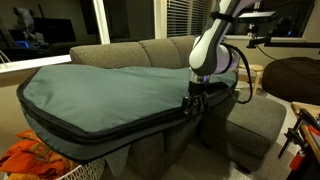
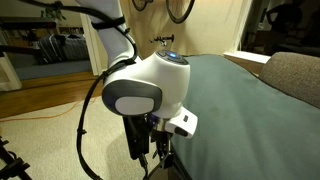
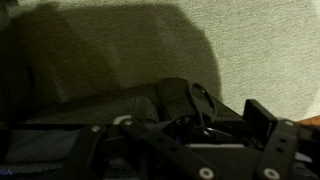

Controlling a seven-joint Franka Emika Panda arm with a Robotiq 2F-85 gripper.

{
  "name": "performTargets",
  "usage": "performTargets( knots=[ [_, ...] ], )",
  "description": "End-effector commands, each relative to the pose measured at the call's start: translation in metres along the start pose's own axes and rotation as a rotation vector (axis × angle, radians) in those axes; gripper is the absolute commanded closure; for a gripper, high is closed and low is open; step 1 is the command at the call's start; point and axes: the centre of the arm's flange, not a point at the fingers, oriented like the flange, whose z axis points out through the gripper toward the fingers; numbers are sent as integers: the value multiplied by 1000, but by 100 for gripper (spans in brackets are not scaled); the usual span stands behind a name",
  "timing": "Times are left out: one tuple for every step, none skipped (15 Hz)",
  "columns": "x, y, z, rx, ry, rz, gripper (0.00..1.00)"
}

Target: Open the zip

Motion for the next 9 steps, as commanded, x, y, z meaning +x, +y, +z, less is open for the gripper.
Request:
performTargets(
  knots=[
    [10, 4, -4, -6, -29, 14, 0],
    [11, 5, -4, -4, -38, 19, 0],
    [11, 5, -4, -1, -48, 22, 0],
    [11, 5, -4, 1, -56, 23, 0],
    [11, 5, -4, 4, -69, 24, 0],
    [11, 6, -4, 5, -79, 27, 0],
    [10, 6, -4, 6, -91, 28, 0],
    [9, 6, -4, 8, -98, 29, 0],
    [7, 5, -3, 11, -104, 25, 0]
  ],
)
